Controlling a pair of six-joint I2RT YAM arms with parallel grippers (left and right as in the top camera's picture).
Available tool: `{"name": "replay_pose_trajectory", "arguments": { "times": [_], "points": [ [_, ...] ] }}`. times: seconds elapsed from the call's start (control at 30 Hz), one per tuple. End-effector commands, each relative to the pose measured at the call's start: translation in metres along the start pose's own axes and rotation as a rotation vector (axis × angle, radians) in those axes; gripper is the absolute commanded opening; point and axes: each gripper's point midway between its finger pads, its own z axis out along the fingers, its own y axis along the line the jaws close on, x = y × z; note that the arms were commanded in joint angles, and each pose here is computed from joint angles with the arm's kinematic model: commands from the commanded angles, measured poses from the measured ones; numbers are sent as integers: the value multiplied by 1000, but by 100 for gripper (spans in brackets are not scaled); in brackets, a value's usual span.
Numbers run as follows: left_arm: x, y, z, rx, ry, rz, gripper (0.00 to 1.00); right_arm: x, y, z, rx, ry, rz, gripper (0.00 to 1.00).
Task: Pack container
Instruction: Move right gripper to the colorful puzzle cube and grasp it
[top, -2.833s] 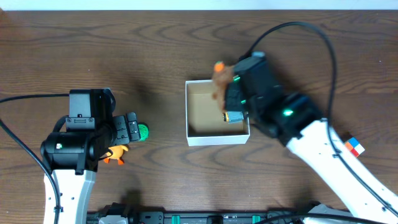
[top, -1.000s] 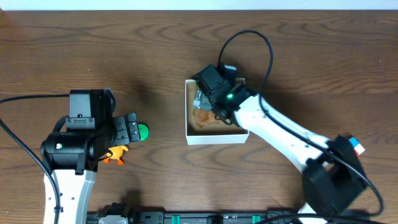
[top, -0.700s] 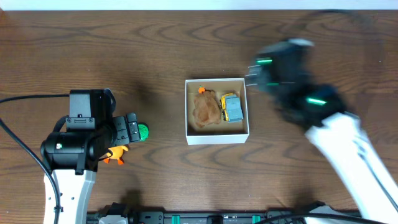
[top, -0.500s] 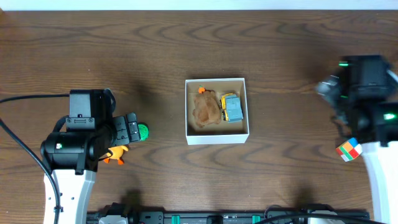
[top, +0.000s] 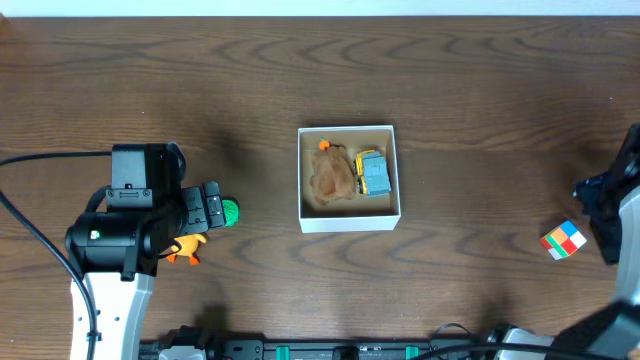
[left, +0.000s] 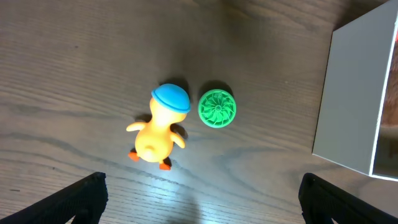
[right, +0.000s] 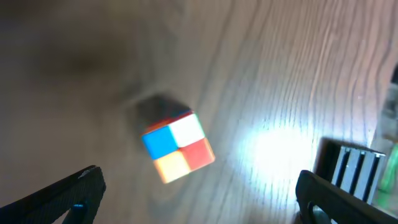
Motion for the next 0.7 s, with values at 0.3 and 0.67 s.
{"name": "replay_pose_trajectory", "arguments": {
  "times": [0.3,0.67],
  "points": [
    [-4,1,-3,-1,-11,-10,98,16,12,65,8,122,-210,99],
    [-4,1,-3,-1,-12,-10,98,28,26,76,-60,182,-327,99]
  ]
}}
